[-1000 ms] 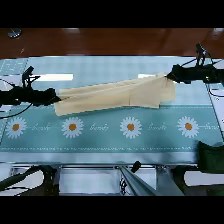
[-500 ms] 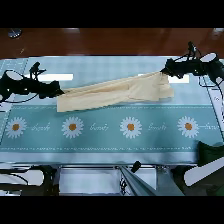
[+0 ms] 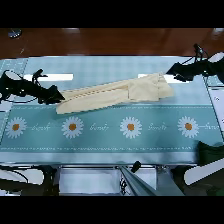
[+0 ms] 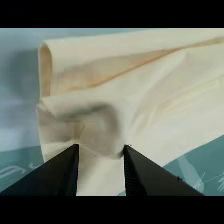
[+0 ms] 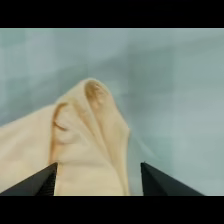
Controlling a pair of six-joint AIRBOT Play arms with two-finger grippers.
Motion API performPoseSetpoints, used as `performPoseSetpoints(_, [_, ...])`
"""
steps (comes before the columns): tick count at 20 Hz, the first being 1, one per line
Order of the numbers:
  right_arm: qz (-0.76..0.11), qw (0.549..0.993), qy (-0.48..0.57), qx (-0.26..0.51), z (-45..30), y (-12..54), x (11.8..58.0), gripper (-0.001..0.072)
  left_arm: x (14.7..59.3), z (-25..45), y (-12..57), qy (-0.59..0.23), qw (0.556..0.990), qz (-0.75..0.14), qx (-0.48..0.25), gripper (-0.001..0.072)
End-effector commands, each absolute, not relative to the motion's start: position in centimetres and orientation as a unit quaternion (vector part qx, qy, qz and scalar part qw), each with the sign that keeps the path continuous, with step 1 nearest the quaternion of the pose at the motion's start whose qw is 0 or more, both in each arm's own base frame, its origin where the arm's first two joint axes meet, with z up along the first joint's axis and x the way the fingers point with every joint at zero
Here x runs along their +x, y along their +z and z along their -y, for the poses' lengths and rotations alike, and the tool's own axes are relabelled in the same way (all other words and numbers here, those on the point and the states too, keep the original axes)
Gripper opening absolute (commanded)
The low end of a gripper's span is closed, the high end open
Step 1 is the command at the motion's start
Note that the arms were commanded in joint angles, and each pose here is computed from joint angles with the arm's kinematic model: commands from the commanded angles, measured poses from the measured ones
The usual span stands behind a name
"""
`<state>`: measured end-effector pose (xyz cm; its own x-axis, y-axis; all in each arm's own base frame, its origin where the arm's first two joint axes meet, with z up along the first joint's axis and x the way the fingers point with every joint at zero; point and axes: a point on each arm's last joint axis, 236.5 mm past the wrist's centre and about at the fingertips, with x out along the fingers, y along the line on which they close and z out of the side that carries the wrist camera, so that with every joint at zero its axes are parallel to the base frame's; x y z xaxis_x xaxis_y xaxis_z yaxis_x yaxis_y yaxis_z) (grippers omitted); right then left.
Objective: Fold the shirts.
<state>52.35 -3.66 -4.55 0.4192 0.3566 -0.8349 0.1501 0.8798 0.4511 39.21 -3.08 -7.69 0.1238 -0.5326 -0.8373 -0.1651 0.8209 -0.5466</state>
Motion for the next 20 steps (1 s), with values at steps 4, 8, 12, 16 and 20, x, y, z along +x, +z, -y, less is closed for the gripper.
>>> performPoseSetpoints(4, [-0.585,0.739,0.098,0.318,5.5,-5.7,48.1,0.0612,39.6,2.1,-1.7,-0.135,0.751,-0.599,-0.245,0.0343])
performPoseSetpoints(8, [-0.607,0.692,0.168,0.353,0.2,-7.9,47.8,0.0613,39.6,2.1,0.1,-0.137,0.765,-0.583,-0.237,0.0343])
performPoseSetpoints(12, [-0.619,0.671,0.208,0.350,-5.3,-9.5,48.2,0.0612,39.8,2.4,0.7,-0.140,0.768,-0.576,-0.244,0.0341])
performPoseSetpoints(16, [-0.629,0.683,0.210,0.306,-7.6,-10.4,48.3,0.0223,40.3,2.7,1.1,-0.143,0.772,-0.564,-0.256,0.0289])
performPoseSetpoints(20, [-0.599,0.713,0.221,0.289,-7.6,-6.0,48.9,0.0039,40.7,3.4,1.7,-0.151,0.772,-0.555,-0.270,0.0111])
